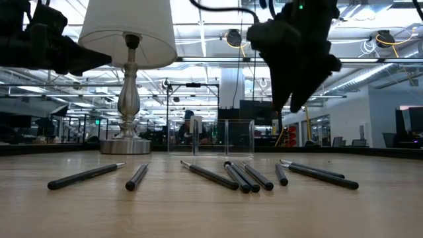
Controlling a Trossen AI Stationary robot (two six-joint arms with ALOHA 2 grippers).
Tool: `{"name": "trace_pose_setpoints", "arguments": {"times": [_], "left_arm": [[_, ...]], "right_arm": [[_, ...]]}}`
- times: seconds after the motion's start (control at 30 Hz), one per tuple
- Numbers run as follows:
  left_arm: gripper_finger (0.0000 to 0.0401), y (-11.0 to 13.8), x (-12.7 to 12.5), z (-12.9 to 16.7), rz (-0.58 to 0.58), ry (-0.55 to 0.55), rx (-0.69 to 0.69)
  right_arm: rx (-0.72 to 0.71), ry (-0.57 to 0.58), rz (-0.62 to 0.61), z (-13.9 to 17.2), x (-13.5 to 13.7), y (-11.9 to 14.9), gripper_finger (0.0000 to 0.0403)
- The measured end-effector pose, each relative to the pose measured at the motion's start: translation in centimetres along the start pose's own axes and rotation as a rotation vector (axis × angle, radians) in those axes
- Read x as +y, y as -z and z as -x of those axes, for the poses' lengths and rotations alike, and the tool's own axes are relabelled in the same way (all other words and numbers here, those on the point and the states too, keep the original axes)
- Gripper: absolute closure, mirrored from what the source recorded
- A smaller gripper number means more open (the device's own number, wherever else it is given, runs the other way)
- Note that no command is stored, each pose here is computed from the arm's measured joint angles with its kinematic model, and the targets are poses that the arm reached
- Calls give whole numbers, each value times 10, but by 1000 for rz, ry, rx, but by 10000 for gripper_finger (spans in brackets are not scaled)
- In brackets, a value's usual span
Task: Put items in baskets/containers
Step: Put the black eyeshadow brush into the transparent organizer
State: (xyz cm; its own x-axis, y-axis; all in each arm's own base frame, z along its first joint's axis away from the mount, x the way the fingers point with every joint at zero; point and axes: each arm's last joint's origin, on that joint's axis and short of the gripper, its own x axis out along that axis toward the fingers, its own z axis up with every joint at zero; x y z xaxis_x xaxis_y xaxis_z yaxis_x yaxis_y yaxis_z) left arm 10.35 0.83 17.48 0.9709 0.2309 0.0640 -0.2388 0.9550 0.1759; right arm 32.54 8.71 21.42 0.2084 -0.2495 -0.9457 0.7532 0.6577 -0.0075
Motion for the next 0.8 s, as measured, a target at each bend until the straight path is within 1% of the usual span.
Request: {"name": "trace_pose_setpoints", "arguments": {"times": [0.13, 0.3, 0.47, 0.7, 0.8], "left_arm": [[357, -1, 0, 0, -20, -2, -8], [357, -2, 0, 0, -21, -4, -17], [357, -1, 0, 0, -7, -4, -15], [357, -1, 0, 0, 22, -3, -14], [357, -1, 0, 0, 23, -3, -13]], "right_arm": [[19, 14, -49, -11, -1, 5, 170], [26, -7, -130, -23, -3, 13, 179], [28, -73, -163, -38, -2, 20, 189], [5, -119, -180, -48, -2, 23, 192], [4, -114, -180, -50, -4, 24, 192]]}}
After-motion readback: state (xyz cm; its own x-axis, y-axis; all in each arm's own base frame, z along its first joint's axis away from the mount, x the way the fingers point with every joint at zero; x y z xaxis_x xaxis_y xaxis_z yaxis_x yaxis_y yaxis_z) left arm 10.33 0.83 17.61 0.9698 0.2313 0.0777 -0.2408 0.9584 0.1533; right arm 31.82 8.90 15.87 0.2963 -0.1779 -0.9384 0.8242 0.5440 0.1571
